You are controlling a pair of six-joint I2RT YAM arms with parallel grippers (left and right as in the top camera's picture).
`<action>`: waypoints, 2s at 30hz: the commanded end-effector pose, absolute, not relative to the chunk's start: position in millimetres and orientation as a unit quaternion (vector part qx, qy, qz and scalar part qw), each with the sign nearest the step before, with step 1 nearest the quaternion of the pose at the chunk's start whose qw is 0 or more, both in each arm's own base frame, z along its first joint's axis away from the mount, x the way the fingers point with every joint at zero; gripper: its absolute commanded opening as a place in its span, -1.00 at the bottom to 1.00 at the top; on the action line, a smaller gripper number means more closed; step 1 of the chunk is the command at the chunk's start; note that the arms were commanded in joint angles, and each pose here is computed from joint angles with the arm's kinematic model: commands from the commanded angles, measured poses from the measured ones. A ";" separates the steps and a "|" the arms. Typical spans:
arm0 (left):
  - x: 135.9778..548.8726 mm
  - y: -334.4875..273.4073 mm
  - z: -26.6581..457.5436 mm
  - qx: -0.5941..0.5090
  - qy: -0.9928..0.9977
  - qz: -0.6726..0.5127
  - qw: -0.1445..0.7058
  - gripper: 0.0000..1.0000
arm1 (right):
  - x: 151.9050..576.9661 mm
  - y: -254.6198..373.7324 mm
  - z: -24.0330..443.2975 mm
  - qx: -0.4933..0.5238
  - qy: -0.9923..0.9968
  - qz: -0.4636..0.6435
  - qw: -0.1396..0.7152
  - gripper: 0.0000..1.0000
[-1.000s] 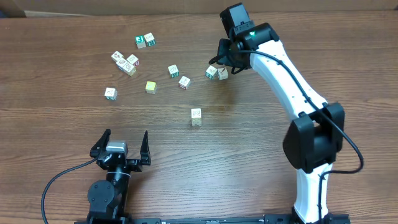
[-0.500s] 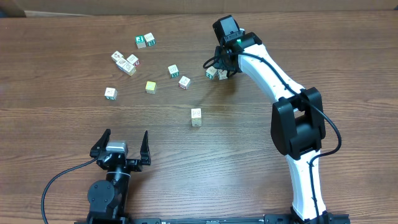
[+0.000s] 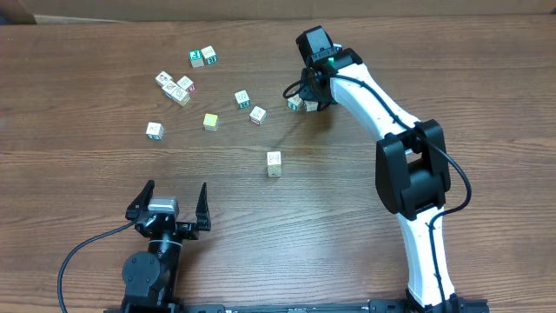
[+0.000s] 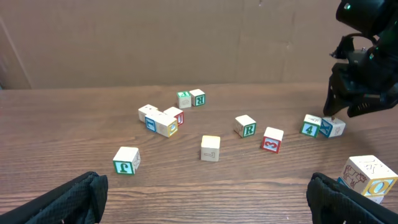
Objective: Form a tower
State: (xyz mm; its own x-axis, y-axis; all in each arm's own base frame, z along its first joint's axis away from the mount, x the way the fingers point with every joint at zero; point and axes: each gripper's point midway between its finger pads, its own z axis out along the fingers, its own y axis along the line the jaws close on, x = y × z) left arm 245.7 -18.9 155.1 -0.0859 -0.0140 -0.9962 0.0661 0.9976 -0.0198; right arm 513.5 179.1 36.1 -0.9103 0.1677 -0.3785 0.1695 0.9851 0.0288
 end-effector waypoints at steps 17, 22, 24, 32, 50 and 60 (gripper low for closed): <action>245.4 -19.2 156.4 0.025 0.733 -0.027 0.680 0.99 | 525.3 176.5 38.2 0.091 0.973 -0.002 0.214 -0.17; 245.4 -19.2 156.2 0.025 0.733 -0.027 0.679 0.99 | 511.1 170.7 32.6 0.088 0.979 -0.017 0.184 -0.17; 245.4 -19.2 156.4 0.025 0.733 -0.026 0.680 0.99 | 506.2 168.8 30.9 0.087 0.981 -0.022 0.175 -0.17; 245.4 -19.1 156.4 0.025 0.733 -0.026 0.680 0.99 | 481.4 158.7 24.4 0.082 0.988 -0.048 0.125 -0.04; 245.4 -19.1 156.4 0.025 0.733 -0.026 0.680 0.99 | 485.3 175.0 33.2 0.079 0.989 -0.003 0.123 -0.05; 245.4 -19.2 156.4 0.025 0.733 -0.027 0.680 0.99 | 455.2 168.6 27.9 0.075 0.995 -0.019 0.061 -0.05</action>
State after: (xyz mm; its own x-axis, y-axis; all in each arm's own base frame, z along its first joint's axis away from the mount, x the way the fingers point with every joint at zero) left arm 245.7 -18.9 155.1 -0.0859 -0.0140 -0.9962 0.0661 0.9976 -0.0198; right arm 450.4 167.7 22.9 -0.9822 0.1442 -0.1203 0.1504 0.9876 -0.0446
